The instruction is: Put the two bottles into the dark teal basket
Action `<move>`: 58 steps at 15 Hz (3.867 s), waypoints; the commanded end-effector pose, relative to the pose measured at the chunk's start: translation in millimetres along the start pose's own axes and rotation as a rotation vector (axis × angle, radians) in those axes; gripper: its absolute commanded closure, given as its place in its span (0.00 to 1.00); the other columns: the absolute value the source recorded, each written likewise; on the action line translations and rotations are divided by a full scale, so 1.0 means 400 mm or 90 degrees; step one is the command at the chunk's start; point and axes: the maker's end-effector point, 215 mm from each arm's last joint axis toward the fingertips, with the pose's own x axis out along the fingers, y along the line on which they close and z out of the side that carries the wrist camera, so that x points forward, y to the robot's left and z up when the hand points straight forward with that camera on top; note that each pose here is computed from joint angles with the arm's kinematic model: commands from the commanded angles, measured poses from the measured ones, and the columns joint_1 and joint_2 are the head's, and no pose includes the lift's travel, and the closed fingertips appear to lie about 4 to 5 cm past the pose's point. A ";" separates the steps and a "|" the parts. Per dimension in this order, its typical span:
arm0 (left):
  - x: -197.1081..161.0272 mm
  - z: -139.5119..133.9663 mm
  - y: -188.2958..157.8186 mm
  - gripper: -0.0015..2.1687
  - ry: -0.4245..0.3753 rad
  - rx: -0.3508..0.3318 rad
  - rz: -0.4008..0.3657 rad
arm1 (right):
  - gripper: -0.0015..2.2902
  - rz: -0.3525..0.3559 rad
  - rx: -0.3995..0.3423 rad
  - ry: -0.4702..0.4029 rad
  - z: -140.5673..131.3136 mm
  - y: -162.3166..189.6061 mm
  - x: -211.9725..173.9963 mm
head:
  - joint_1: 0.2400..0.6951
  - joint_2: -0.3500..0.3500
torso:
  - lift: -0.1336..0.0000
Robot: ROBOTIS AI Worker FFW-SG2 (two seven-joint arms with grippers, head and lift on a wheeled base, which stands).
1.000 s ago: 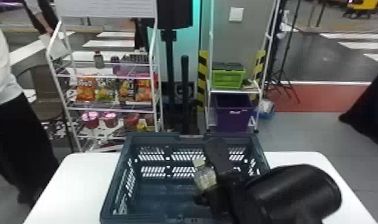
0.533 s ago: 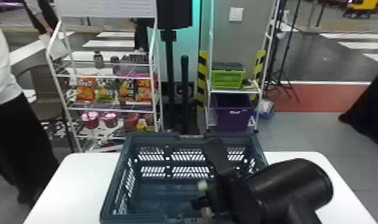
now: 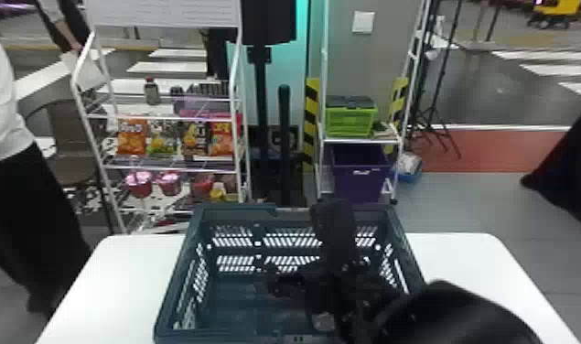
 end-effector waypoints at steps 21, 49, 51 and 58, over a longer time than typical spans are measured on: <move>0.129 0.163 0.064 0.99 0.118 0.071 0.005 | 0.01 -0.171 0.127 -0.332 -0.381 -0.219 -0.699 | 0.57 0.50 | 1.00; 0.701 -0.047 -0.229 0.99 0.576 0.139 -0.363 | 0.02 -0.249 0.086 -0.344 -0.506 -0.302 -0.866 | 0.57 0.50 | 1.00; 0.701 -0.080 -0.253 0.99 0.605 0.149 -0.380 | 0.02 -0.248 0.087 -0.338 -0.511 -0.304 -0.859 | 0.57 0.50 | 1.00; 0.706 -0.117 -0.273 0.00 0.622 0.161 -0.366 | 0.02 -0.245 0.081 -0.329 -0.515 -0.313 -0.864 | 0.57 0.50 | 1.00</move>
